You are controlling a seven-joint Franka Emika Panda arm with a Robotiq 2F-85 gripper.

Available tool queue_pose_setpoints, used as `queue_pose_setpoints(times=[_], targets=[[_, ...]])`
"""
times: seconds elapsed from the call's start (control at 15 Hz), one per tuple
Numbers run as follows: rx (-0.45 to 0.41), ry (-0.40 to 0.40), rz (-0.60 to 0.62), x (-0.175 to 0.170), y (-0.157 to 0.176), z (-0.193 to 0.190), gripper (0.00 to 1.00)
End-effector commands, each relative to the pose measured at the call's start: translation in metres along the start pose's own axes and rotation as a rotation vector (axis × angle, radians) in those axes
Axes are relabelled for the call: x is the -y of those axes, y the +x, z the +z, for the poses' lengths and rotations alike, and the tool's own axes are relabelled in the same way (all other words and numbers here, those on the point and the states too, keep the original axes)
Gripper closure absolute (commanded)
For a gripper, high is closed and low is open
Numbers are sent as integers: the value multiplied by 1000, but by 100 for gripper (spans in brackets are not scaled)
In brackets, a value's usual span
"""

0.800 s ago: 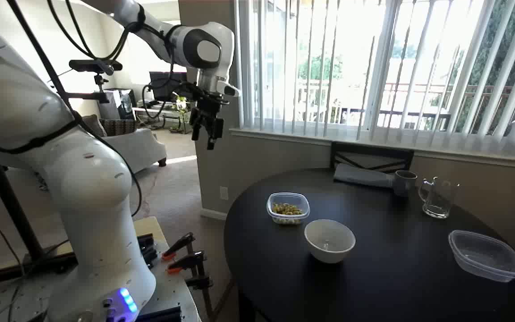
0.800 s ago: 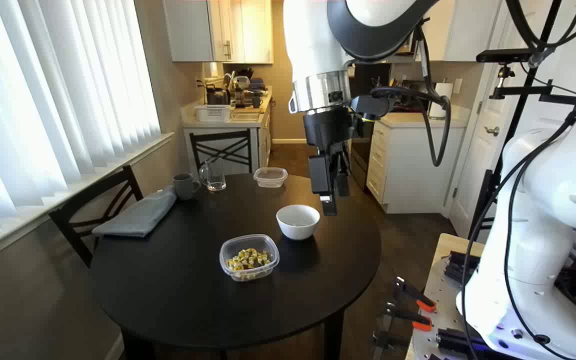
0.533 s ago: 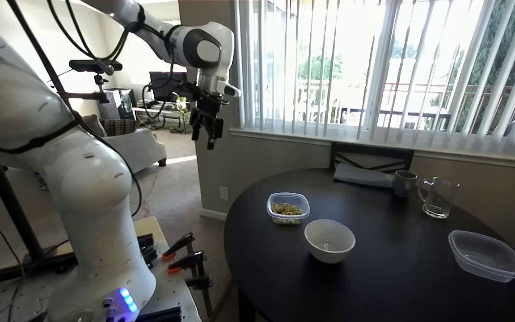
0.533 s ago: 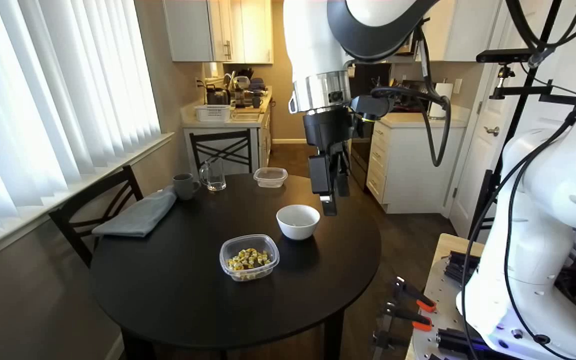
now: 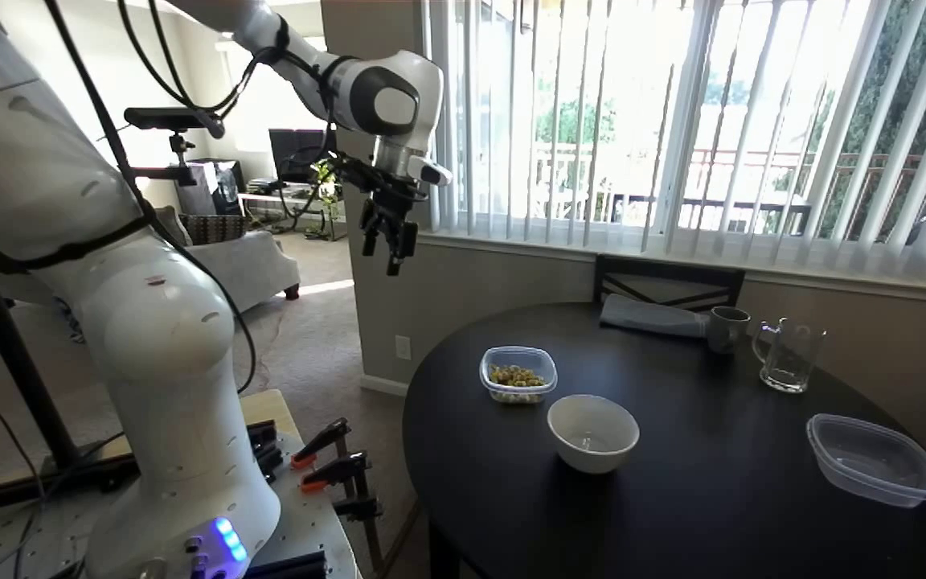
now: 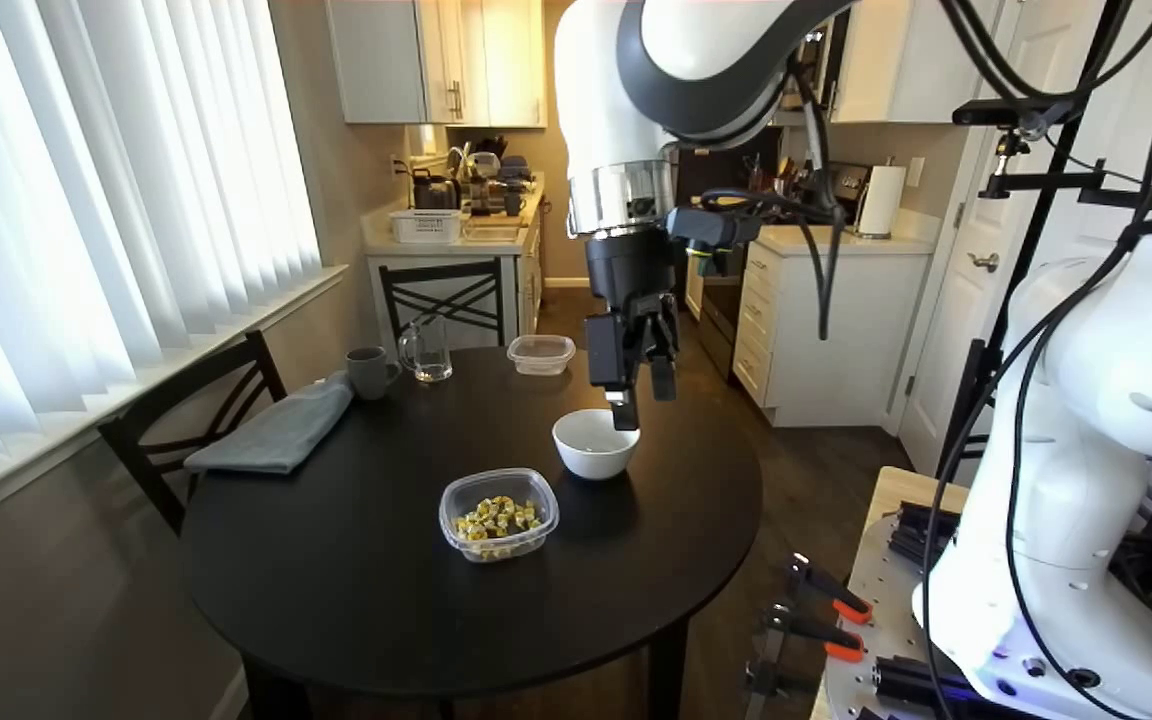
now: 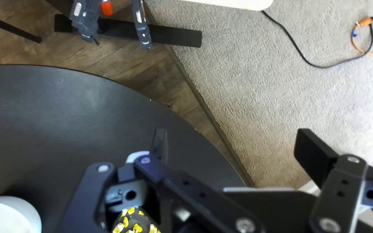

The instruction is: Pour the contents in the white bowl

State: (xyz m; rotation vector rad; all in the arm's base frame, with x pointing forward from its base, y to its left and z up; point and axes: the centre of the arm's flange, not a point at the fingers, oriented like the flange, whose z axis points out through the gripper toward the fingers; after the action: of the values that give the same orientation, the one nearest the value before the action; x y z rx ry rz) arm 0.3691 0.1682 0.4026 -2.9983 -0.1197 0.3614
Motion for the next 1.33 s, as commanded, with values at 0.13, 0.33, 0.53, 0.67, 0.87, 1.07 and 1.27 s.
queue_pose_setpoints(times=[0.13, 0.33, 0.53, 0.67, 0.87, 1.07, 1.27], targets=[[-56, 236, 190, -21, 99, 58, 0], [-142, 174, 237, -33, 120, 94, 0], [-196, 80, 262, -46, 132, 109, 0], [-218, 29, 278, -52, 141, 116, 0], [-238, -25, 335, -73, 163, 123, 0], [-226, -28, 409, -102, 192, 134, 0], [-209, -11, 459, -123, 222, 151, 0]])
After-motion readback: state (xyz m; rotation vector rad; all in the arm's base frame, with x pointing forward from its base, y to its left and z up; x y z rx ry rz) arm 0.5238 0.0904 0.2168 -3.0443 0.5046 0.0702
